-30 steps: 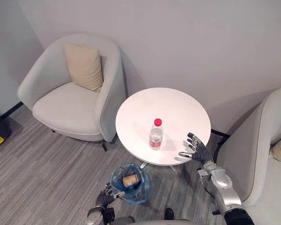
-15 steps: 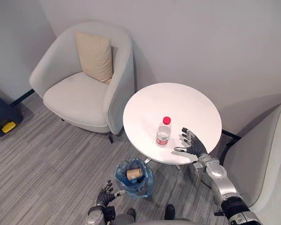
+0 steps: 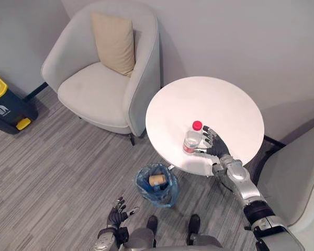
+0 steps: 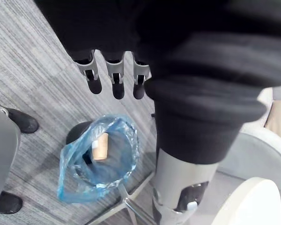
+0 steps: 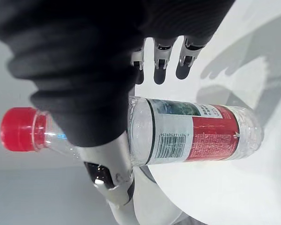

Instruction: Gather rubbish on tea table into small bin, then transfer packed bag to large trash can.

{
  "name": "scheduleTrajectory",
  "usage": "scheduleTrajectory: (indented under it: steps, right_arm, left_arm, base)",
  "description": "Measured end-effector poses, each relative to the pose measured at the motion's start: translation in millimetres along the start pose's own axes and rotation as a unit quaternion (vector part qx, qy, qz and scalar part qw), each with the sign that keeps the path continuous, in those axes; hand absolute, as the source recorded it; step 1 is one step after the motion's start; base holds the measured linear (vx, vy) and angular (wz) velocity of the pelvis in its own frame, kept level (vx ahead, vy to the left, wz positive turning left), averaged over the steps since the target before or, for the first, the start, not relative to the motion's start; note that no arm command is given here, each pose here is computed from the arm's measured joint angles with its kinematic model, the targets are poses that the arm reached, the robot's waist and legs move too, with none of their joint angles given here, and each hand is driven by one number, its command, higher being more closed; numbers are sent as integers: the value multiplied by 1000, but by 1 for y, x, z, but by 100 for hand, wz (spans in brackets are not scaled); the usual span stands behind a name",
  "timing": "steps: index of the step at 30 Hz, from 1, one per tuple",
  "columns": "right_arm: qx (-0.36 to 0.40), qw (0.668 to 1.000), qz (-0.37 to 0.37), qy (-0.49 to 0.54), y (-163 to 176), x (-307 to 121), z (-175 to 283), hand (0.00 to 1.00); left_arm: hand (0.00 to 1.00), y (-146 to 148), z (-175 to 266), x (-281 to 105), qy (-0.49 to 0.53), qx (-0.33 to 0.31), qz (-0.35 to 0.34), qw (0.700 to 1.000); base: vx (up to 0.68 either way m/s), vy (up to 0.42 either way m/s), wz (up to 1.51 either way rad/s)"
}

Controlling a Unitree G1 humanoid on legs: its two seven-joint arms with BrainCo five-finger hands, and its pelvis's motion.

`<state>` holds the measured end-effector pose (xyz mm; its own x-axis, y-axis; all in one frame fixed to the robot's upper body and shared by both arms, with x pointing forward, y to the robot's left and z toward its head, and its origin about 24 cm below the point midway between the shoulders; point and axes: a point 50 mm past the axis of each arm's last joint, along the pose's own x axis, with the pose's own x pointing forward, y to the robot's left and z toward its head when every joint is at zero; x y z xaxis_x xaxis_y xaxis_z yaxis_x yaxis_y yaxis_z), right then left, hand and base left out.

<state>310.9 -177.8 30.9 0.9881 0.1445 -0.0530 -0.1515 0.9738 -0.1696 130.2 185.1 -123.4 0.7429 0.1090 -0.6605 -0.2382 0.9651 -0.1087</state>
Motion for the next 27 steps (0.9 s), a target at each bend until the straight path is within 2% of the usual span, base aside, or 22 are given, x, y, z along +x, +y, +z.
scheduleTrajectory:
  steps: [7, 8, 23, 27]
  right_arm:
    - [-14, 999, 1, -30, 0, 14, 21, 0]
    - [-21, 999, 7, -38, 1, 17, 26, 100]
    - [-66, 996, 3, -62, -12, 29, 49, 100]
    - [-66, 991, 15, -119, -6, 26, 74, 100]
  left_arm:
    - [0, -5, 13, 3, -32, -14, -1, 999]
    - [0, -7, 15, 4, -34, -16, -3, 999]
    - [0, -13, 24, 6, -53, -27, -1, 998]
    - [0, -13, 27, 6, -60, -27, -3, 998]
  base:
    - [-47, 6, 5]
    - [-56, 15, 4]
    - [-41, 4, 4]
    - [18, 4, -5]
